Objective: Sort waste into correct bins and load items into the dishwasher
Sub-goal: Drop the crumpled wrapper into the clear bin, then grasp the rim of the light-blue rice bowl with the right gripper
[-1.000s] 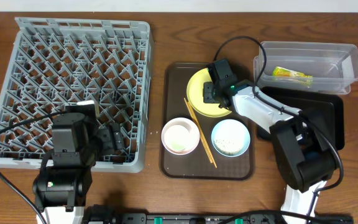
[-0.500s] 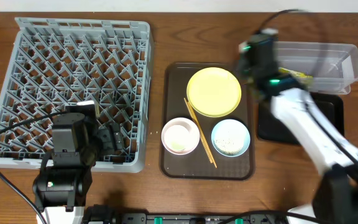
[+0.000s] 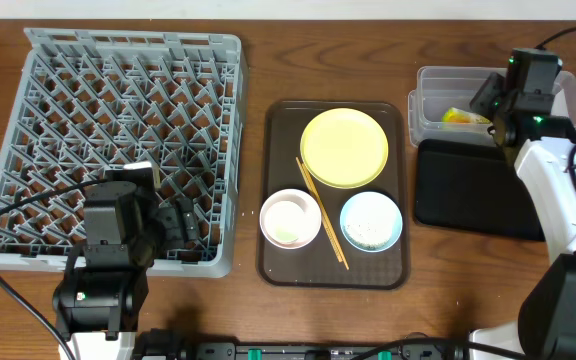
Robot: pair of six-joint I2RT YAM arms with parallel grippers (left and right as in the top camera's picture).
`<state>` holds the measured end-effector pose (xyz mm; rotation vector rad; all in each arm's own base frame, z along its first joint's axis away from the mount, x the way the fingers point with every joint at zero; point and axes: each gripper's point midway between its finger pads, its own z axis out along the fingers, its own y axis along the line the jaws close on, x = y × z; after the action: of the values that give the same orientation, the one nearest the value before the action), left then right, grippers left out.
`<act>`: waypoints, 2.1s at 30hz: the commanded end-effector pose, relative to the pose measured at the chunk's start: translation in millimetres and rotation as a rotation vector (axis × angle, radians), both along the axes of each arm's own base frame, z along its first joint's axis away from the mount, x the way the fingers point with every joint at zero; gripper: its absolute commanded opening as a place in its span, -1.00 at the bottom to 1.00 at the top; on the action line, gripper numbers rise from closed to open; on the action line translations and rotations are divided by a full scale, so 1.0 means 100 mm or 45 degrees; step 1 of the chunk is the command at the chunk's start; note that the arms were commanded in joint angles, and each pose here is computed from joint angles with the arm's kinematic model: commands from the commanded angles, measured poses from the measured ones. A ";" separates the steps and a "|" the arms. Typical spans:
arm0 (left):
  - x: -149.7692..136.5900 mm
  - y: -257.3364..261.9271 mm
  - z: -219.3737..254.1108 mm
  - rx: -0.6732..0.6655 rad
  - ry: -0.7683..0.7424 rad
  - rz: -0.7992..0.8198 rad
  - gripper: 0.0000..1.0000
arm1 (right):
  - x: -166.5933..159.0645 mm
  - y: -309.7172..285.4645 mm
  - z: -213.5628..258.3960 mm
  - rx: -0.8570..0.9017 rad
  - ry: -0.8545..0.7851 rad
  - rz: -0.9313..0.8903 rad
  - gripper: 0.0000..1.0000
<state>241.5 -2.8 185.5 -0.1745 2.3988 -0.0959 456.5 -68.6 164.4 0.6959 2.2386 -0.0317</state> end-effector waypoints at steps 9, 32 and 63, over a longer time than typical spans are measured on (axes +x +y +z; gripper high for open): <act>0.02 0.00 0.08 -0.013 -0.027 0.008 0.77 | -0.86 0.88 0.64 0.141 0.054 0.603 0.58; 0.02 0.00 0.08 -0.013 -0.023 0.008 0.77 | -2.06 2.50 -0.79 0.136 0.447 1.198 0.29; 0.01 0.00 0.07 -0.013 -0.018 0.009 0.77 | -2.05 2.67 -1.48 0.015 0.539 1.052 -0.97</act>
<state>240.7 -2.8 184.7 -0.1754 2.4034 -0.0958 254.8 198.9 19.9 -0.3163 2.7588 0.2786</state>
